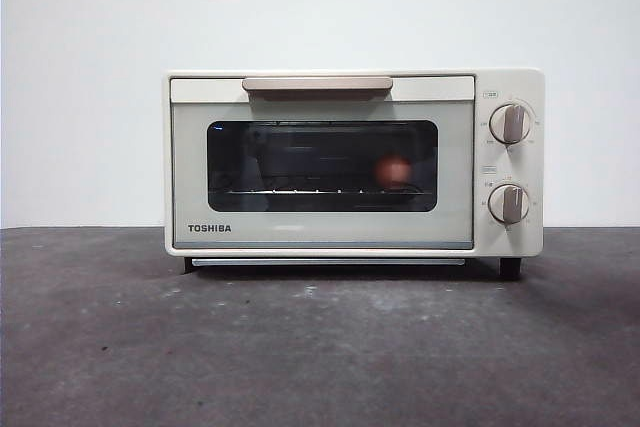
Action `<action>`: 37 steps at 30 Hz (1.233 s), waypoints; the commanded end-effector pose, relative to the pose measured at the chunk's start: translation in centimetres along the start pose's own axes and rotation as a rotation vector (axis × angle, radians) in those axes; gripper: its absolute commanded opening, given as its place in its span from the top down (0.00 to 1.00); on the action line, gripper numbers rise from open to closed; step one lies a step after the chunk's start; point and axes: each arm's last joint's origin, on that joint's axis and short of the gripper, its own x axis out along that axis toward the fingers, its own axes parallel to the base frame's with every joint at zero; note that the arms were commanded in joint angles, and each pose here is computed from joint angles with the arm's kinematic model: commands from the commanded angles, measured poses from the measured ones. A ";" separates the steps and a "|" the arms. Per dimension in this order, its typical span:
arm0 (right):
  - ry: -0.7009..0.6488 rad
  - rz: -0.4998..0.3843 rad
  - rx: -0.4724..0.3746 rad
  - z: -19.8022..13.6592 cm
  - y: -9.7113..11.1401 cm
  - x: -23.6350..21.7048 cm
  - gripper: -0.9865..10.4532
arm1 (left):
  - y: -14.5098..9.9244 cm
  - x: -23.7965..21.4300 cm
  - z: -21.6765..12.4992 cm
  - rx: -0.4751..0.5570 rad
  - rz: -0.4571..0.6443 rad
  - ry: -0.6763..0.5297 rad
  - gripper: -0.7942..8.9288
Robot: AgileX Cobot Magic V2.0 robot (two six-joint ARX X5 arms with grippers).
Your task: Eggoven
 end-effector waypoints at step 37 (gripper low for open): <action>-0.358 -0.545 -0.183 -6.4 -6.8 -6.6 0.91 | 0.0 0.1 -0.7 -0.017 0.006 0.044 0.91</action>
